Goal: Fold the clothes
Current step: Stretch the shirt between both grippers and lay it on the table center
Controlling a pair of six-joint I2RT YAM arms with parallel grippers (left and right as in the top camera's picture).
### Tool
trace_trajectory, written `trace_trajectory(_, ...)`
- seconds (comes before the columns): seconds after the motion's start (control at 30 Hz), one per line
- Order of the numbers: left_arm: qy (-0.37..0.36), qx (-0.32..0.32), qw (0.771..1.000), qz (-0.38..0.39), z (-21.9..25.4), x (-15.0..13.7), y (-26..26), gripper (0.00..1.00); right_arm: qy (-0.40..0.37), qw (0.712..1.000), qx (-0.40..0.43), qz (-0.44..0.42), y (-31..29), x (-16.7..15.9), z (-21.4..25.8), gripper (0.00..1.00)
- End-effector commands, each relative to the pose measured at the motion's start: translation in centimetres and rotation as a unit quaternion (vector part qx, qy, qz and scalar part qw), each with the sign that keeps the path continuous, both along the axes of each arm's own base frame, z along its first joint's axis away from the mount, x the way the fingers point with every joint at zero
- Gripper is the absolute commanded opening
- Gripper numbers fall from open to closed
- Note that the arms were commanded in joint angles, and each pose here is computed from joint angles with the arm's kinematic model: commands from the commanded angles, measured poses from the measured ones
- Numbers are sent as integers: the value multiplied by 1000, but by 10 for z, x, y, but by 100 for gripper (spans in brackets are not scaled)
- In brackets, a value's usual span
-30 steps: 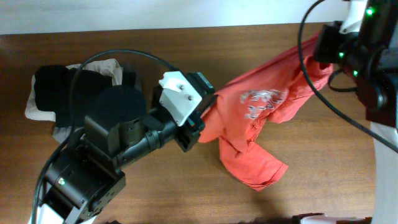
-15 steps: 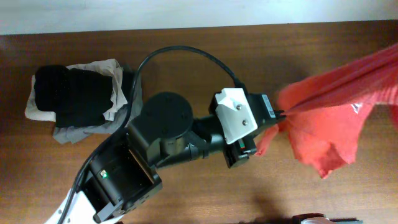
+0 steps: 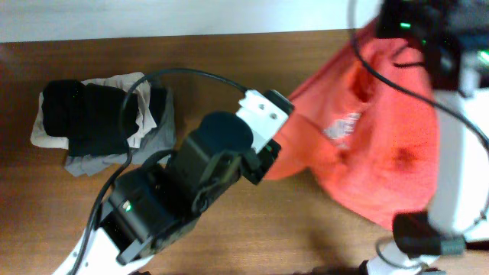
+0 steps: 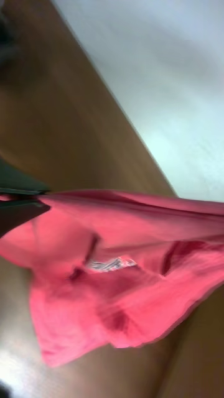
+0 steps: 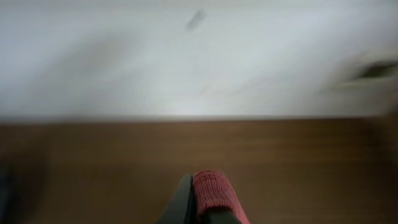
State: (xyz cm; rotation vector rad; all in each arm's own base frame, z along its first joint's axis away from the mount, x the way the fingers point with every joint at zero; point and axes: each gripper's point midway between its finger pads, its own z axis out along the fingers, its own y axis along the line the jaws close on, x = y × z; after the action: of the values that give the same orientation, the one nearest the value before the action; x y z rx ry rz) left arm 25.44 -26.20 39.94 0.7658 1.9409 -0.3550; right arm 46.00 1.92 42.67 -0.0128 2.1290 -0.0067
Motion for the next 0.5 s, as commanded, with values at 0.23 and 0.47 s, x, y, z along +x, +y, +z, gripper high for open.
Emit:
trace_trajectory(0.23,109,96,978,153,-68,24,67,1,123,988,30,84,56,76,-131,15)
trace_trajectory(0.47,118,114,974,157,-75,23,71,1,151,983,16,107,74,72,-149,76)
